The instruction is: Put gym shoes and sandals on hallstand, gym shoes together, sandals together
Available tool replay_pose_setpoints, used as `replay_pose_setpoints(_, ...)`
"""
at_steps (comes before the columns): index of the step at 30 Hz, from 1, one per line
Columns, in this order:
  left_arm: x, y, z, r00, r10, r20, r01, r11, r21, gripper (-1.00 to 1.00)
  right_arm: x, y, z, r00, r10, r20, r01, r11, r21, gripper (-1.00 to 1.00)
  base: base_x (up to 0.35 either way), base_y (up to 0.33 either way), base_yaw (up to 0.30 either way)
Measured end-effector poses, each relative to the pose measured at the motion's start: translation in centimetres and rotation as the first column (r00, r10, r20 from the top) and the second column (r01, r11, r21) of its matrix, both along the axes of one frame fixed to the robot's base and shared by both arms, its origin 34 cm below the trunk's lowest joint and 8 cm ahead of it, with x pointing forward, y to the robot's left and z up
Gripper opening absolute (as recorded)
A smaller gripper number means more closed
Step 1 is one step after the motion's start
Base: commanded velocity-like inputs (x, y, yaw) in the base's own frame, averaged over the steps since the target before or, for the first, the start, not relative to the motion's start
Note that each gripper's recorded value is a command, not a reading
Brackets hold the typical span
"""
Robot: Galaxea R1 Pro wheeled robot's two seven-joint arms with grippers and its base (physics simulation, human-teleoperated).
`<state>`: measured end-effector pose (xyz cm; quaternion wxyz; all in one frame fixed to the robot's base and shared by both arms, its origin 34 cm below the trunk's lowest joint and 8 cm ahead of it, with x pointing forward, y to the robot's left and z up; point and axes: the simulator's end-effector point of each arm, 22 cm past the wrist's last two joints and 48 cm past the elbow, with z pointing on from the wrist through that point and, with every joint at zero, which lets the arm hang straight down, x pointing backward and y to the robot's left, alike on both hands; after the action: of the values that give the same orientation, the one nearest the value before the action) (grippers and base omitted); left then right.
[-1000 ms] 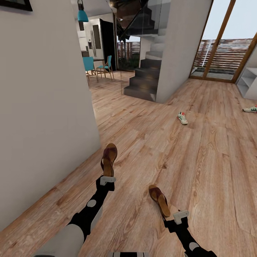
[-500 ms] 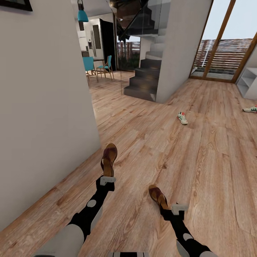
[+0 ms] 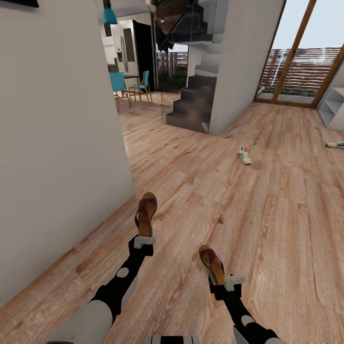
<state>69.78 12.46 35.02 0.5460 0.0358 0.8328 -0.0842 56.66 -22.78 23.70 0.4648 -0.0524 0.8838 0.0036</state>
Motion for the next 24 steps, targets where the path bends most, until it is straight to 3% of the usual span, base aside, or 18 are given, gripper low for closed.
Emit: replay_pose_setpoints(24, -1.5, 0.0, -5.2, 0.997, -0.001, -0.081, 0.001, 1.000, 0.001, -1.00, -2.4, -1.9, -4.1, 0.997, -0.002, -0.082, -0.001, 1.000, -0.028, 1.00, 0.000, 0.000, 0.000)
